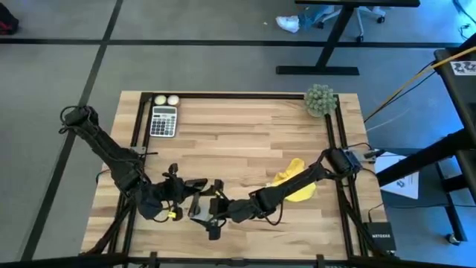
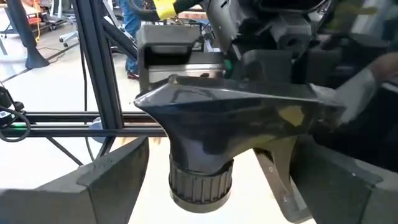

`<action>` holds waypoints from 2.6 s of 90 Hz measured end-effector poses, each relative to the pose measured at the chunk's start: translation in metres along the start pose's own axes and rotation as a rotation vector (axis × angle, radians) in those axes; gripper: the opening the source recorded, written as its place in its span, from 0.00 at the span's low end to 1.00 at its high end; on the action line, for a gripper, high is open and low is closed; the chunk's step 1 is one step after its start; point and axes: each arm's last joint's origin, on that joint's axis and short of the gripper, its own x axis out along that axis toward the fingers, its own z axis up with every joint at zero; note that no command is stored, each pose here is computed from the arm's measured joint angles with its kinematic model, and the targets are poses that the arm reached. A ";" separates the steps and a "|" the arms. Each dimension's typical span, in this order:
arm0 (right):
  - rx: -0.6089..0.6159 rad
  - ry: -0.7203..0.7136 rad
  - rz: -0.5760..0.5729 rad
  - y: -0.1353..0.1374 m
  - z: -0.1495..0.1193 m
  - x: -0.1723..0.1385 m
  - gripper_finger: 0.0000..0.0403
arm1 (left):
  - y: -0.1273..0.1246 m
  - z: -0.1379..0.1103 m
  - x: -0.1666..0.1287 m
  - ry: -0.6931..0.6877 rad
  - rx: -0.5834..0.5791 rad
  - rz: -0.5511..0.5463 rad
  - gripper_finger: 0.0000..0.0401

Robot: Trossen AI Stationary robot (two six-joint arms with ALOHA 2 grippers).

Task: Apply microfiber cloth
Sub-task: Spray the black cellphone screen using the white spray bottle, then wipe the screen of the black cellphone with the yellow microfiber cloth

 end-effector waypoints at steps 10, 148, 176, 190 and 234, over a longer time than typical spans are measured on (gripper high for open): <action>0.000 0.000 -0.001 0.000 0.000 0.000 0.77 | 0.000 0.000 0.000 0.000 0.001 0.002 0.02; -0.138 0.620 -0.135 -0.013 0.090 -0.052 0.80 | 0.031 0.018 -0.015 -0.017 0.018 0.046 0.02; -0.101 0.916 -0.251 -0.010 0.061 -0.082 0.80 | 0.054 0.051 0.014 -0.117 -0.019 0.063 0.02; -0.147 1.156 -0.459 -0.014 0.022 -0.106 0.80 | 0.066 0.068 0.040 -0.179 -0.009 -0.019 0.02; -0.057 1.305 -0.578 -0.032 -0.052 -0.186 0.80 | 0.088 0.082 0.140 -0.175 -0.057 -0.123 0.02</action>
